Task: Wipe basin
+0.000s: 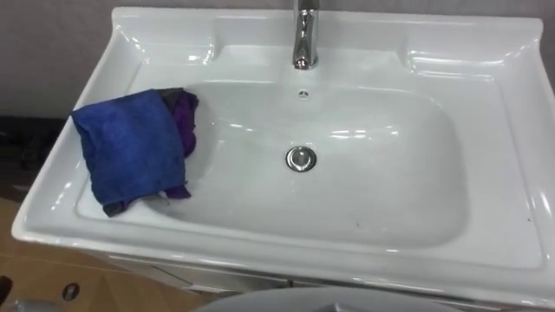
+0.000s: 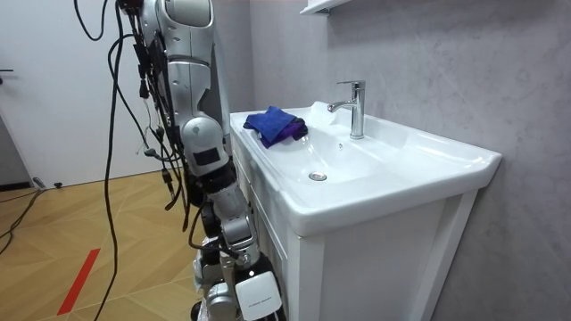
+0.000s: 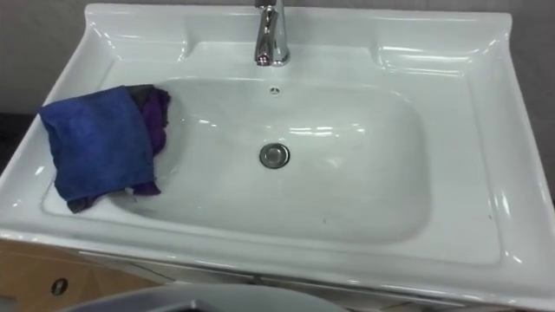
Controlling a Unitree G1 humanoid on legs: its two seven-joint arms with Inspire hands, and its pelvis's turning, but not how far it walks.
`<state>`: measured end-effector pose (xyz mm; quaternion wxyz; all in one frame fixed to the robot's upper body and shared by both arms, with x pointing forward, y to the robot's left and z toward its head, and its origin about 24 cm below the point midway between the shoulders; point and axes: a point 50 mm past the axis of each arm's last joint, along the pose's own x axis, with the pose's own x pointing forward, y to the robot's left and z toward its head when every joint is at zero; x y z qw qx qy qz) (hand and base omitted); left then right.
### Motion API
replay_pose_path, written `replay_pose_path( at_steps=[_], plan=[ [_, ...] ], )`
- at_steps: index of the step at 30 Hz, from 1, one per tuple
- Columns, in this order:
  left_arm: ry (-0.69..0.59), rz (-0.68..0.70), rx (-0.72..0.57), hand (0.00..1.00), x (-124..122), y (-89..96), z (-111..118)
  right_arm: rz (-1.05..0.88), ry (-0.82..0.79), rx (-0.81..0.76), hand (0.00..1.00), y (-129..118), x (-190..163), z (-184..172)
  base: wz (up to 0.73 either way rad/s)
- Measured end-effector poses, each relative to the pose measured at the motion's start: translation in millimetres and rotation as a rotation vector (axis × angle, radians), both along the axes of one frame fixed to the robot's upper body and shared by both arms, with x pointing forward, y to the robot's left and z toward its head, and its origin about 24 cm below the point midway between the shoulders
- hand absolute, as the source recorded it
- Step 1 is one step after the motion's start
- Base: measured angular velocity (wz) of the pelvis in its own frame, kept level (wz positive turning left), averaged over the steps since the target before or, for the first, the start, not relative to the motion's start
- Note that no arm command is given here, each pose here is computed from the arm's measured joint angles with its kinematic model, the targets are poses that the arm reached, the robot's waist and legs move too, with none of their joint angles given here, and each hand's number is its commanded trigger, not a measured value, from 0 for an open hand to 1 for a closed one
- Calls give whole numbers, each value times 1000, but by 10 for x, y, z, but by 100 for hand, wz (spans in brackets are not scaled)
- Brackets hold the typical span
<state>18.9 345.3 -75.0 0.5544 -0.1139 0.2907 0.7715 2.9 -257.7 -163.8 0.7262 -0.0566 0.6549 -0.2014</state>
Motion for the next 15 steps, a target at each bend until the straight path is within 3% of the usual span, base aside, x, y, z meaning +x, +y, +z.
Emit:
replay_pose_path(
  at_steps=[8, 15],
  plan=[
    [404, -159, -252, 0, -660, -459, -506, -2, -5, 0, 0, -3, 7, 1, 0],
    [638, -395, -431, 0, -1002, -684, -636, 30, 53, 29, 0, 18, -39, -23, 11]
  ],
)
